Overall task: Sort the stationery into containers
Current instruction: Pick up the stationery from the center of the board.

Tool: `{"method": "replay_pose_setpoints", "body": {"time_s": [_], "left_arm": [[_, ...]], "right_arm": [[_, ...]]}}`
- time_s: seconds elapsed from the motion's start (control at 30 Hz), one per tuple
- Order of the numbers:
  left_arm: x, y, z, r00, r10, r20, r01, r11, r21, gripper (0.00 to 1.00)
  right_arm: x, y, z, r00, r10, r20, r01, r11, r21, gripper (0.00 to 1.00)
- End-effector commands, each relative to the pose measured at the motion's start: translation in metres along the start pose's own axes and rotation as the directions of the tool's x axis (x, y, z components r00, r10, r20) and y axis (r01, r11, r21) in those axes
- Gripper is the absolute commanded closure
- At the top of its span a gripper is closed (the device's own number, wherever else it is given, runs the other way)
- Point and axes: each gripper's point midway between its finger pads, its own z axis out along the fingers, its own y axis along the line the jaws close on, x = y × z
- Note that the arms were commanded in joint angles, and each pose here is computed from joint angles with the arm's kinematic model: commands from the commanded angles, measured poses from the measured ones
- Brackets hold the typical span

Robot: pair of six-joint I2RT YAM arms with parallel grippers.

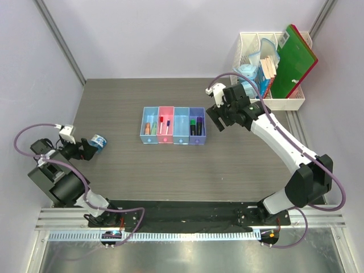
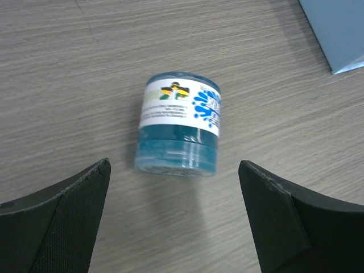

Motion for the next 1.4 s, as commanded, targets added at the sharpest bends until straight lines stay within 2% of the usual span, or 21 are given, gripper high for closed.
{"method": "replay_pose_setpoints", "body": {"time_s": [0.0,0.2,0.6,0.9,1.07,1.2,1.37], "left_arm": [[-0.017,0.02,0.005,0.991,0.113,0.07,-0.115,0.993,0.02,0.09],[-0.013,0.036,0.015,0.989,0.133,0.066,-0.136,0.99,0.034,0.1],[-0.007,0.024,0.035,0.978,0.205,0.033,-0.207,0.975,0.085,0.11],[-0.008,0.037,0.045,0.978,0.208,0.033,-0.21,0.973,0.097,0.13],[-0.003,0.038,0.051,0.974,0.227,0.027,-0.228,0.967,0.11,0.23],[0.002,0.03,0.055,0.972,0.235,0.022,-0.235,0.963,0.131,0.26],[0.003,0.024,0.059,0.97,0.241,0.019,-0.241,0.959,0.148,0.39]], "right_arm": [[-0.011,-0.011,-0.013,0.998,0.035,0.048,-0.035,0.999,0.01,0.16],[-0.009,-0.015,-0.012,0.997,0.065,0.043,-0.065,0.998,0.001,0.16],[-0.008,-0.021,-0.006,0.994,0.104,0.027,-0.103,0.994,-0.019,0.16],[-0.003,-0.022,-0.007,0.993,0.113,0.024,-0.113,0.993,-0.022,0.16],[-0.004,-0.025,-0.009,0.992,0.121,0.03,-0.12,0.993,-0.014,0.17],[-0.003,-0.027,-0.009,0.991,0.129,0.028,-0.129,0.992,-0.014,0.16],[0.0,-0.026,-0.008,0.991,0.134,0.022,-0.134,0.991,-0.016,0.17]]}}
